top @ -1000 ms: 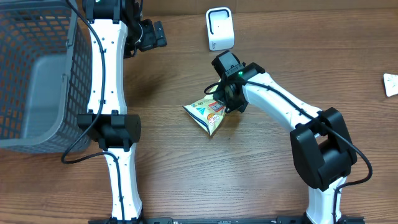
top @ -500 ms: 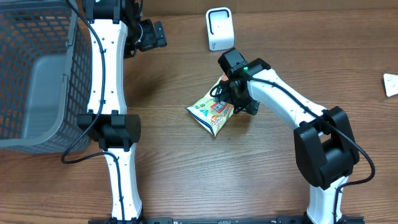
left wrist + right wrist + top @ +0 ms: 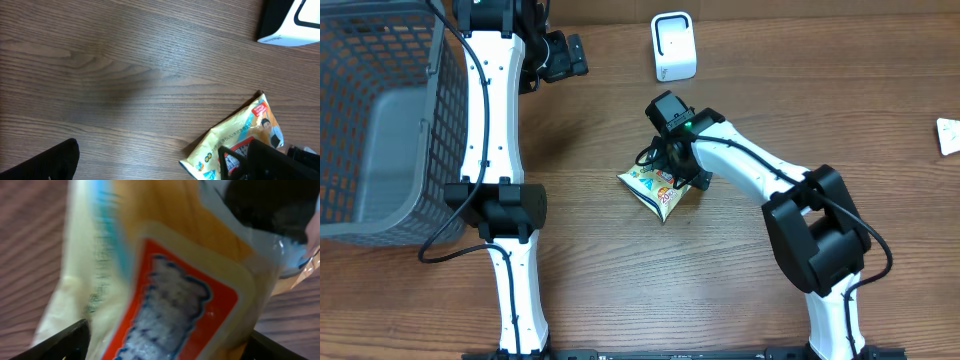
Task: Scan the item barcode
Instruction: 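Lift the bag and carry it up past the scanner with the right gripper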
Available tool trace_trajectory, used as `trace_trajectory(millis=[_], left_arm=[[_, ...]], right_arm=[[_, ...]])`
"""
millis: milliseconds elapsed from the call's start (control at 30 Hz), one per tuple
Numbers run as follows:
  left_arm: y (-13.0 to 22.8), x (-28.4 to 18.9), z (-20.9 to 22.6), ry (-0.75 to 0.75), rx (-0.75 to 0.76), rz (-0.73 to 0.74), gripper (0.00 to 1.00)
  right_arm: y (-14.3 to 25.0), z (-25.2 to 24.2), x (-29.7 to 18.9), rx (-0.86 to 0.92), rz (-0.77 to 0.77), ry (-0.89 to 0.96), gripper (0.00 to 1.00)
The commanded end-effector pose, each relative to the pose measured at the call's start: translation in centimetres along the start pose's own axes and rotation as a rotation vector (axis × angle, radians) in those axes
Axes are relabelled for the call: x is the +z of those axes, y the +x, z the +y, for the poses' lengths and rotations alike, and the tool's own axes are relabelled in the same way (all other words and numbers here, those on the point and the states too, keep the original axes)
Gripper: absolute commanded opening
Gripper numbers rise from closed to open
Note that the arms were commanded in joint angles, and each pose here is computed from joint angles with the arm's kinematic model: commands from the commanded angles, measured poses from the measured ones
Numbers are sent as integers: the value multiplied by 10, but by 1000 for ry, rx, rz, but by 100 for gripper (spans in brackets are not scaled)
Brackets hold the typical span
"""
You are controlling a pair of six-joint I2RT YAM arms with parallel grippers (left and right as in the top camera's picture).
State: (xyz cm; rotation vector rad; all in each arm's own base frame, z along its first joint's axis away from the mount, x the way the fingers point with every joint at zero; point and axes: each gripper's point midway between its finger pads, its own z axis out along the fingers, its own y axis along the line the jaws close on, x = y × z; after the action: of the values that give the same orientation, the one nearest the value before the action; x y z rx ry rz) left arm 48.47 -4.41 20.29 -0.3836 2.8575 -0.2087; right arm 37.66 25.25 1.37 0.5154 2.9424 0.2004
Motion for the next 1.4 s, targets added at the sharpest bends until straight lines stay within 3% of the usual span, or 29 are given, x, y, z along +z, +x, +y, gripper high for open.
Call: trace_trajectory(millis=[0, 100, 200, 300, 500, 700, 967, 1200, 1367], left_arm=[[0, 3, 5, -18, -12, 6, 100], [0, 3, 5, -18, -11, 6, 100], [0, 3, 5, -18, -11, 6, 100], [0, 3, 5, -18, -11, 7, 100], [0, 3, 5, -18, -11, 7, 100], [0, 3, 5, -18, -11, 6, 100], [0, 3, 5, -18, -11, 6, 100], [0, 3, 5, -18, -11, 6, 100], [0, 3, 5, -18, -11, 7, 100]], right_arm=[[-6, 1, 7, 23, -56, 39, 71], [-7, -5, 9, 20, -79, 80, 49], [-7, -6, 9, 19, -80, 85, 20], [-6, -7, 9, 18, -74, 88, 4], [-18, -5, -3, -33, -81, 71, 4], [-73, 22, -54, -73, -191, -37, 4], [-161, 41, -115, 35, -392, -233, 4], [-230, 67, -158, 90, -659, -449, 4], [-252, 75, -166, 119, -784, -504, 4]])
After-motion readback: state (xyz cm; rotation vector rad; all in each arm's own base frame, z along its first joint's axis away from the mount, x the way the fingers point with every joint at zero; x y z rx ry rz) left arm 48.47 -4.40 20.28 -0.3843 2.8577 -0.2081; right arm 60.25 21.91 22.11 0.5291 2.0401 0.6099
